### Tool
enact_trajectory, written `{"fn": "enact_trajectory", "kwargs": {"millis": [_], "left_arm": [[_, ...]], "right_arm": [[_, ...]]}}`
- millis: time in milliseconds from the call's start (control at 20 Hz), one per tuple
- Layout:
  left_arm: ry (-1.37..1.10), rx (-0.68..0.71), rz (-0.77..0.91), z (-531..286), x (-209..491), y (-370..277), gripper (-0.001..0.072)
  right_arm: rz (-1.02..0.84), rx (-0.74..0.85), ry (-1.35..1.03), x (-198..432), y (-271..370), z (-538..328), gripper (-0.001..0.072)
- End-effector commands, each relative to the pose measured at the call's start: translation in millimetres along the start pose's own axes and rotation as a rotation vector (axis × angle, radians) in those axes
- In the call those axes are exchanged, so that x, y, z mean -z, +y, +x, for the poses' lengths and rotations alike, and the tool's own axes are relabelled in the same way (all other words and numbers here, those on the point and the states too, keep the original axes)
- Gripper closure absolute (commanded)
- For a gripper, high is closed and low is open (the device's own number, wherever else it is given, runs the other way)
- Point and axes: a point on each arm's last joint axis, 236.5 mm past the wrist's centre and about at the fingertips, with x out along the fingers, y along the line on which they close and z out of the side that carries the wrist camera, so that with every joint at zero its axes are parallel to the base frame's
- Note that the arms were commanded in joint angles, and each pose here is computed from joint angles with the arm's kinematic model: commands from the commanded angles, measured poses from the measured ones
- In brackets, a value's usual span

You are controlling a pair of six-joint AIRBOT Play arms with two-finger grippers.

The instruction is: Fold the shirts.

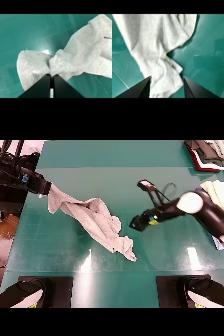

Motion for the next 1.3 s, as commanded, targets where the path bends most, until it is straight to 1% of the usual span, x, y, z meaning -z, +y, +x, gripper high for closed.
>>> {"fn": "enact_trajectory", "kwargs": {"millis": [0,100,200,450,550,650,700,750,800,850,950,1050,1150,1250], "left_arm": [[0.001,0.018,-0.010,0.2,0.2,-4.1,0.0682],[0.000,0.029,-0.013,0.2,0.0,-6.6,0.0682],[-0.001,0.044,-0.017,0.0,-0.4,-10.3,0.0682],[-0.002,0.054,-0.041,-0.1,-0.8,-12.6,0.0682],[0.002,0.055,-0.041,-0.1,0.1,-12.9,0.0682],[0.012,0.055,-0.041,-0.1,2.5,-12.9,0.0682],[0.019,0.056,-0.040,-0.1,4.1,-13.1,0.0682],[0.027,0.057,-0.040,-0.2,6.1,-13.4,0.0682],[0.033,0.057,-0.040,-0.2,7.6,-13.5,0.0682],[0.034,0.057,-0.040,-0.2,7.7,-13.5,0.0682],[0.030,0.057,-0.040,-0.4,6.9,-13.5,0.0682],[0.001,0.044,-0.039,-8.9,2.9,-10.2,0.0682],[-0.080,0.027,-0.038,-33.2,-14.7,-5.0,0.0682],[-0.209,0.015,-0.042,-75.0,-41.7,-0.5,0.0682]], "right_arm": [[0.059,-0.125,0.027,-37.1,-10.8,53.2,0.0249],[0.088,-0.170,0.019,-58.0,-10.9,80.5,0.0250],[0.095,-0.179,0.027,-71.9,-14.8,104.1,0.0250],[0.044,-0.205,0.076,-84.5,0.9,152.2,0.0249],[0.021,-0.209,0.074,-89.7,9.1,163.4,0.0266],[0.008,-0.204,0.064,-95.4,9.8,167.8,0.0267],[0.007,-0.201,0.062,-96.9,8.2,168.7,0.0291],[0.012,-0.199,0.059,-98.5,4.8,168.3,0.0339],[0.021,-0.196,0.055,-100.0,-0.4,166.6,0.0467],[0.028,-0.196,0.057,-100.2,-4.5,164.3,0.0700],[0.035,-0.197,0.056,-102.2,-10.8,152.7,0.0697],[0.031,-0.196,0.017,-113.6,-13.9,120.9,0.0696],[0.023,-0.176,-0.095,-139.0,-20.4,64.8,0.0697],[0.004,-0.142,-0.245,-162.7,-24.0,-11.2,0.0697]]}}
